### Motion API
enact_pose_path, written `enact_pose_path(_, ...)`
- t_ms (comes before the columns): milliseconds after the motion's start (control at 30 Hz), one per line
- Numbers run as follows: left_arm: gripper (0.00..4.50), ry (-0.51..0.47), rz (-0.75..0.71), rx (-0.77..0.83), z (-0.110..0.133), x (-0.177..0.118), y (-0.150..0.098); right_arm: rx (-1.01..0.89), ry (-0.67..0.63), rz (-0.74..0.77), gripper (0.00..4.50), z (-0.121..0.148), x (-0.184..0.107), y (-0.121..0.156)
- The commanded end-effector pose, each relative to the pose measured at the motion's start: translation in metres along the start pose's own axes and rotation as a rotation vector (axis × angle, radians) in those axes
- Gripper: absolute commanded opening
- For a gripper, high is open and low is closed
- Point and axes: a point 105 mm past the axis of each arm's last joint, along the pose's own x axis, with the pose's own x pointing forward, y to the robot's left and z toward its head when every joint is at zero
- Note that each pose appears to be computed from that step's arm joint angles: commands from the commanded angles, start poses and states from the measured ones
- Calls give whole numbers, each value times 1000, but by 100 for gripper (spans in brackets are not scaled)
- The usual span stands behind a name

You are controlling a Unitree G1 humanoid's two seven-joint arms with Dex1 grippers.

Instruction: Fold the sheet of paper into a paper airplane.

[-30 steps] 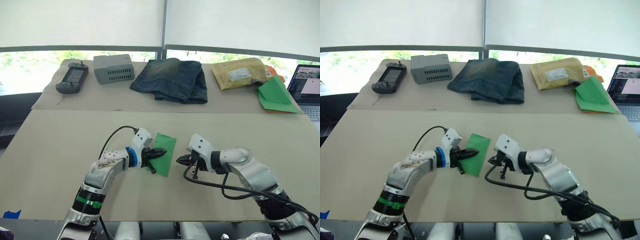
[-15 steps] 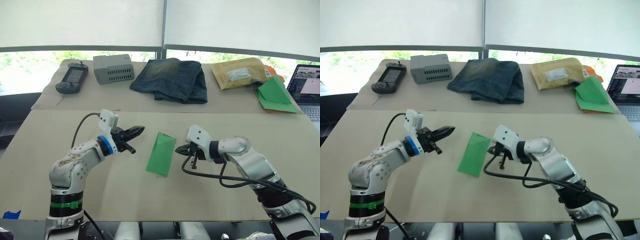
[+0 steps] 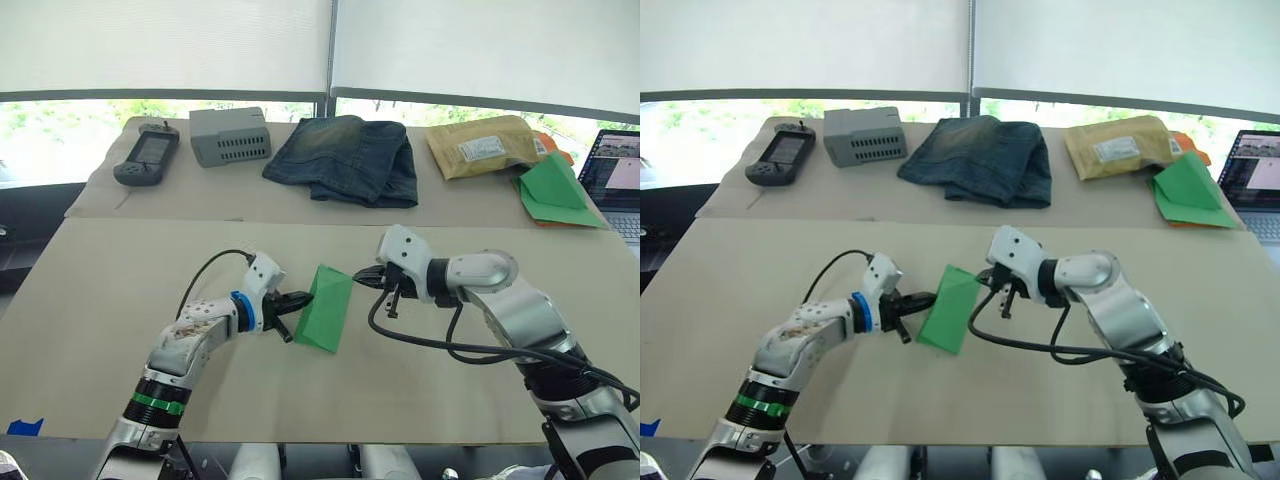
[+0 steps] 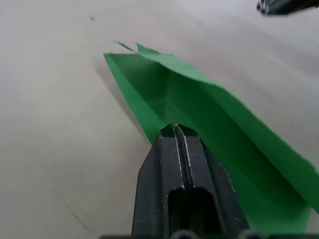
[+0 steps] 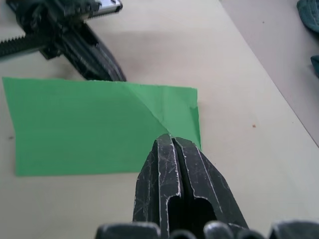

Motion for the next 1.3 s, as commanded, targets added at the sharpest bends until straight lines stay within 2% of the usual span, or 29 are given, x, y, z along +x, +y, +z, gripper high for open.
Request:
enact_pose_path(33, 0, -6, -39, 47, 1, 8, -7, -74, -82, 2, 5, 33, 4, 0)
enact_pose_path(267, 0, -25, -32, 31, -1, 14, -9, -195, -30, 97, 5, 46, 38, 12)
enact_pose_path(433, 0, -35, -26, 11, -3, 14, -11, -228, 30, 175, 5, 39, 57, 27)
enact_pose_path(767, 0, -53, -25, -10, -2, 16, -13, -393, 128, 201, 5, 33, 64, 31)
enact_pose_path(933, 0, -51, -34, -7, -1, 18, -14, -391, 103, 176, 5, 48, 45, 22)
enact_pose_path(1033, 0, -48, -41, -5, -1, 17, -13, -295, 62, 127, 5, 58, 16, 7)
enact_pose_path(1300, 0, -87, -125, 2, 13, 20, -25, -138, 287, 5, 5, 5, -49, -12)
